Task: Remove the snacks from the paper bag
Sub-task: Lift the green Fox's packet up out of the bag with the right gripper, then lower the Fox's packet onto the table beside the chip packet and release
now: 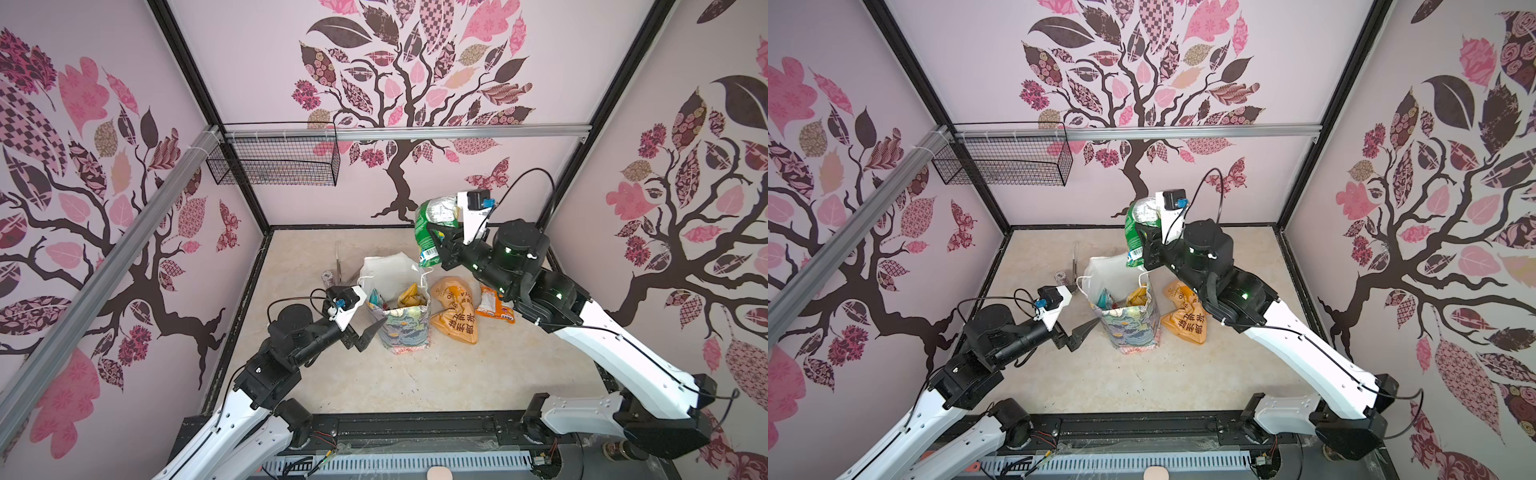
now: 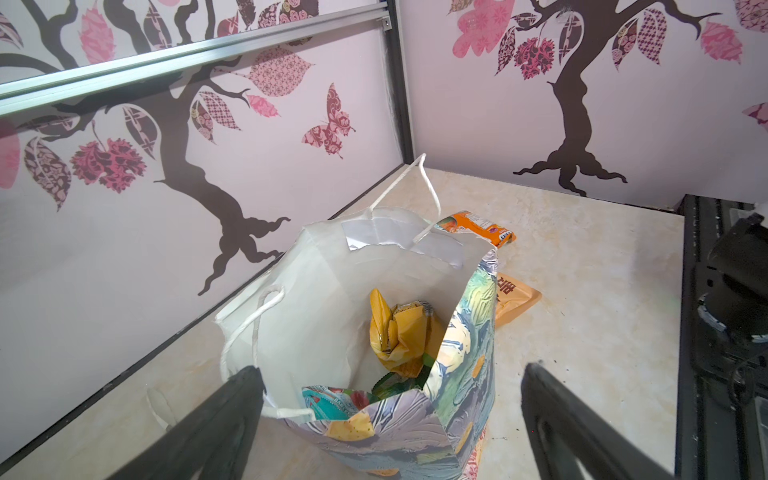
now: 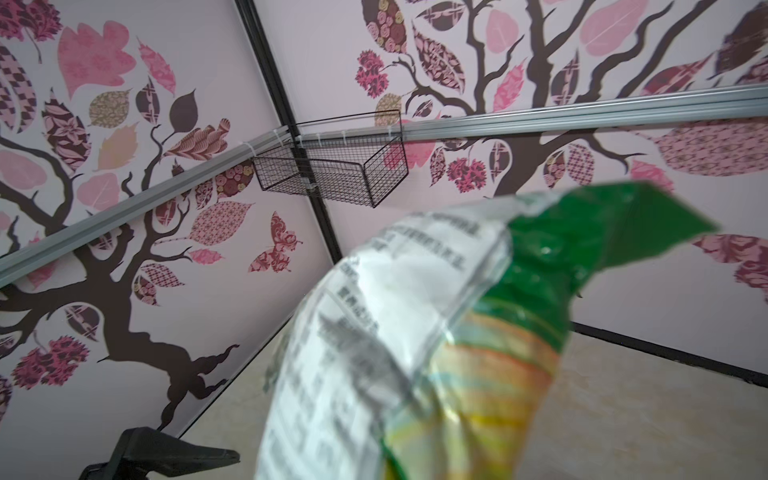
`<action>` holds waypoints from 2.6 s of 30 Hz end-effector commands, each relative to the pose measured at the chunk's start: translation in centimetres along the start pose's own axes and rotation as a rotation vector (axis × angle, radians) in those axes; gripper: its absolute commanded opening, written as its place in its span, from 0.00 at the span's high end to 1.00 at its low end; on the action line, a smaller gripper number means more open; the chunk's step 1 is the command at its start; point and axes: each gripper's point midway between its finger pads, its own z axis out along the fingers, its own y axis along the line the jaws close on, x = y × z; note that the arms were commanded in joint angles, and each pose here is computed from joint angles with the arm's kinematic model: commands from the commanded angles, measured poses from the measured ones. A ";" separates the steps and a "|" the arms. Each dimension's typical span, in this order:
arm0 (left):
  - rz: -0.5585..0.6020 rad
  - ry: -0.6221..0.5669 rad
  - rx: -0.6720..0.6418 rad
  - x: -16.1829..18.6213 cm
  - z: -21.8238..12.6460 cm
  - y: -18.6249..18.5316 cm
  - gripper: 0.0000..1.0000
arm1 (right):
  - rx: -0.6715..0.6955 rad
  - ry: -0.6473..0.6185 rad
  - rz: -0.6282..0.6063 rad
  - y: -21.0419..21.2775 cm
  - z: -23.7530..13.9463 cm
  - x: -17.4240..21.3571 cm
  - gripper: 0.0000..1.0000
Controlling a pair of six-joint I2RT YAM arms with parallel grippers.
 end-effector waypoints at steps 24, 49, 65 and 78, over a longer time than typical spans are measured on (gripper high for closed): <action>-0.029 0.041 0.245 0.2 2.5 -6.1 0.02 | 0.754 0.429 0.049 -23.2 -5.6 20.9 1.00; 0.016 0.055 0.161 0.7 2.3 -4.7 0.02 | 0.973 0.834 0.160 -27.5 -8.3 35.0 0.59; 0.023 0.052 0.148 0.6 2.1 -4.4 0.02 | 0.857 0.808 0.160 -26.2 -5.7 32.9 0.27; 0.028 0.041 0.123 0.3 1.8 -4.0 0.02 | 0.637 0.683 0.184 -22.6 -2.2 25.9 0.04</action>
